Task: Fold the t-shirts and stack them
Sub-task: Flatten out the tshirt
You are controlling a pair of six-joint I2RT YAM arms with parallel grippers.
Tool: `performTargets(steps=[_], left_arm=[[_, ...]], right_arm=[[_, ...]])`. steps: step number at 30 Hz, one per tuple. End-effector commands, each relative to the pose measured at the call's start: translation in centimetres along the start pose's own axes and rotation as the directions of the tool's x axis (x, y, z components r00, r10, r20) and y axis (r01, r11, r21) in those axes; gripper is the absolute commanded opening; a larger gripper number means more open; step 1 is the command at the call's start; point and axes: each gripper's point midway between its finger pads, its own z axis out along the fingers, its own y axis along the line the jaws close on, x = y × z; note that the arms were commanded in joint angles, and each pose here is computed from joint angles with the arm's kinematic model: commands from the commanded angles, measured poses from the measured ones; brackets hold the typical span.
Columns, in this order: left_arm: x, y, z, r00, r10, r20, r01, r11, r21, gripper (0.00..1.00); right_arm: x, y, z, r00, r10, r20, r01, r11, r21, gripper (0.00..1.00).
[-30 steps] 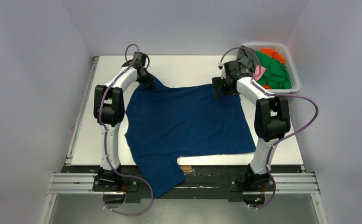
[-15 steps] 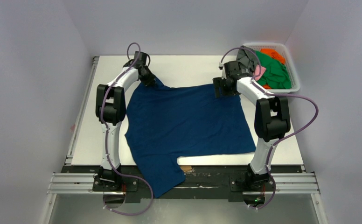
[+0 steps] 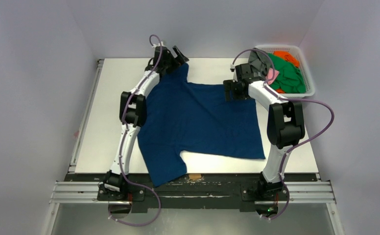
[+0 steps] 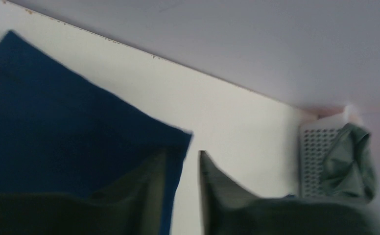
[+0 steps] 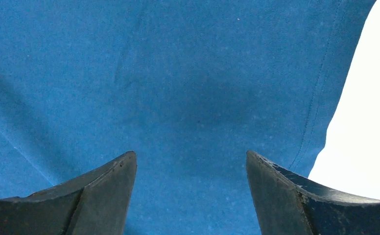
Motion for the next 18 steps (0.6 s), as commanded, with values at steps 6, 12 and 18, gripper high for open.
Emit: performTargets(steps=[6,12,18], left_arm=[[-7.7,-10.3,-10.4,0.965,0.236,0.117,-0.248,0.964,0.101,1.0],[-4.0,-6.2,-16.1,0.97,0.241,-0.023,-0.242,0.968,-0.072,1.0],[3.2,0.2,-16.7,0.959,0.095,-0.268,-0.152,0.968,-0.2,1.0]], right_arm=[[-2.3,-0.2,-1.0,0.991,0.087,0.104,-0.089,0.996,0.019,0.84],[-1.9,0.0,-1.1,0.976,0.178,0.125,-0.181,0.983,0.014,0.89],[-1.1,0.1,0.3,0.971,0.21,0.112,-0.213,0.977,0.012,0.93]])
